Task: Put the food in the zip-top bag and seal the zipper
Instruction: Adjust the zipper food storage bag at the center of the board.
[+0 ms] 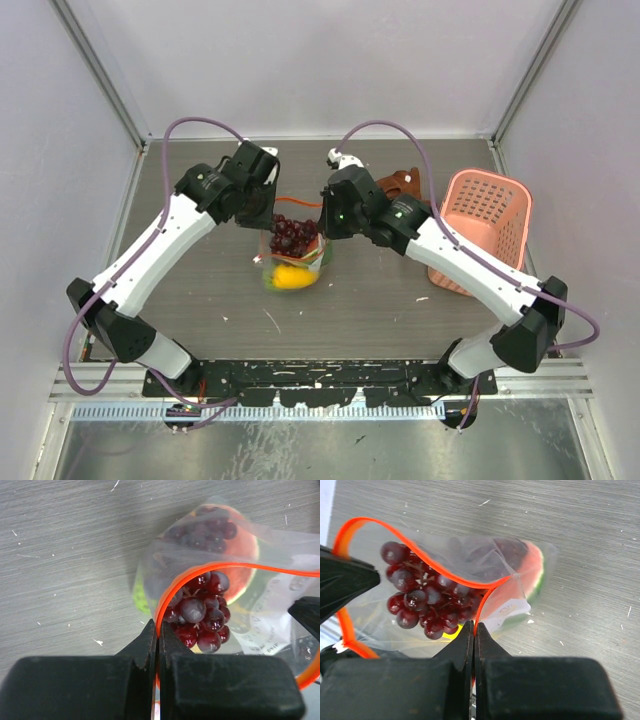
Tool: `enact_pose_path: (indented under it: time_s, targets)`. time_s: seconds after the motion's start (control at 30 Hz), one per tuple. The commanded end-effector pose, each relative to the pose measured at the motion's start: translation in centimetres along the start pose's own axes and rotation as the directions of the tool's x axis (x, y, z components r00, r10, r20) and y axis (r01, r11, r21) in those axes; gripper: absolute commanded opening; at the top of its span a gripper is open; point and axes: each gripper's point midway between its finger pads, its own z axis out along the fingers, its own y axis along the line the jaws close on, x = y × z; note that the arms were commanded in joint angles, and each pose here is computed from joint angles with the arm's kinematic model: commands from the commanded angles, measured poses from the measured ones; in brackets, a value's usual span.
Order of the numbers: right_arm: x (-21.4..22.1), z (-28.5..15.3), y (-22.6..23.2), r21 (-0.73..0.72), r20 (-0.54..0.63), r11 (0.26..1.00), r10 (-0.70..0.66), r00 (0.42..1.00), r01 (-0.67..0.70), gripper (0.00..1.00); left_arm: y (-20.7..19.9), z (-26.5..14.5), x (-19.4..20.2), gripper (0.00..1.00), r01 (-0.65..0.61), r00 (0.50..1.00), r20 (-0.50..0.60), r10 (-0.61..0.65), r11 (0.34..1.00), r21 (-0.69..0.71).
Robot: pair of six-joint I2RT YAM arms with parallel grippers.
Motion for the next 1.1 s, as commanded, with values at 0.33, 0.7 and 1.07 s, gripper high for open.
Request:
enact_pose_path:
  time_s: [0.33,0.7,1.07]
  targets:
    - [-2.9,-4.0,0.6,-0.043,0.092,0.996,0.078,0.993,-0.074,0.01,0.6,-0.6,0.3,0.00,-0.033,0.998,-0.047,0.029,0.996,-0.086]
    - [-3.6,-2.5,-3.2,-0.051,0.100,0.990,0.134,0.986,-0.130,0.01,-5.1,-3.3,1.1,0.00,-0.201,0.979,-0.007,0.202,0.979,0.003]
    - [-5.5,-6.3,-1.8,-0.128,0.143,0.986,0.125,0.982,-0.106,0.03,-2.0,-3.3,-1.9,0.00,-0.164,0.980,0.090,0.179,0.975,-0.148]
